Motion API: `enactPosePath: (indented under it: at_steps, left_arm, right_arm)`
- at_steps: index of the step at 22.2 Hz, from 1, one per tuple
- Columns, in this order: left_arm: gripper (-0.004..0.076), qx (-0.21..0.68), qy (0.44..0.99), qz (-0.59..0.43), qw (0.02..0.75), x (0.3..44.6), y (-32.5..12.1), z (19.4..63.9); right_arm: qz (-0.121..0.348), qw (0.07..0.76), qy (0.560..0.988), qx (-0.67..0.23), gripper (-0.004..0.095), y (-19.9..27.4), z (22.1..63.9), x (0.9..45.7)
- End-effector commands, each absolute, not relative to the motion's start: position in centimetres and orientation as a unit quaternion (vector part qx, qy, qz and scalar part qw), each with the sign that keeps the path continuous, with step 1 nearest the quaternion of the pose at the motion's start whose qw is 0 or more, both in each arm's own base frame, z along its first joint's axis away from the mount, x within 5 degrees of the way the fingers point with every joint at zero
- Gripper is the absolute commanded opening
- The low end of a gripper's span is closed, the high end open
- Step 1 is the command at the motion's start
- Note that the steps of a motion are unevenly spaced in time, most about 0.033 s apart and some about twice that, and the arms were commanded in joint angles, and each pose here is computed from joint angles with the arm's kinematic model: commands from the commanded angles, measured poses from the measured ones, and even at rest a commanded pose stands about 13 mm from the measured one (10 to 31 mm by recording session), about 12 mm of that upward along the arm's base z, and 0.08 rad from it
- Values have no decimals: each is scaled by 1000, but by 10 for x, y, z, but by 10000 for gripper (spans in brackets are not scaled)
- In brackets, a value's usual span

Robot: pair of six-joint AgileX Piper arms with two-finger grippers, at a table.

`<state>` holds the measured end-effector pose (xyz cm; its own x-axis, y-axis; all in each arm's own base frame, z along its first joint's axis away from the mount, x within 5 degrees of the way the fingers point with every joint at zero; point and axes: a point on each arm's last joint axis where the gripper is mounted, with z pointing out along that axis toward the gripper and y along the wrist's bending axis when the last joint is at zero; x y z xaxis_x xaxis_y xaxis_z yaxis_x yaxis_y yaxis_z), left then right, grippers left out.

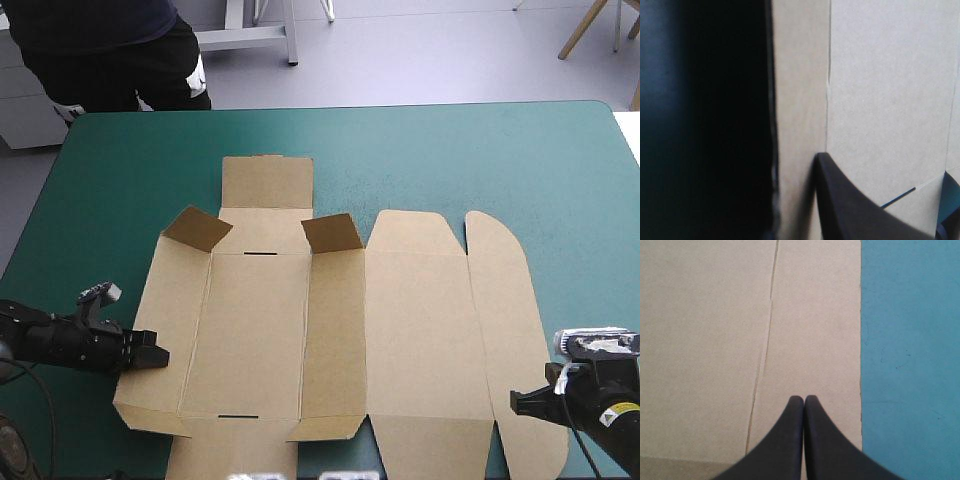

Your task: Fold the box

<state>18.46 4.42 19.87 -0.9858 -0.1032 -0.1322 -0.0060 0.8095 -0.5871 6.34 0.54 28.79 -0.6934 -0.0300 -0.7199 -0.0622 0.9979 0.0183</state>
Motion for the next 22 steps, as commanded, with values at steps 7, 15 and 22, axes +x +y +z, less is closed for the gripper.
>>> enactPosePath:
  at_steps: [7,15,22]
  left_arm:
    - [-10,12,939,-338,62,182,33,208]
    - [-10,123,952,-272,74,209,15,237]
    - [-10,240,945,-90,204,262,-9,320]
  right_arm:
    - [19,422,906,-28,-19,6,298,67]
    - [19,422,906,-28,-19,6,298,67]
    - [19,422,906,-28,-19,6,298,67]
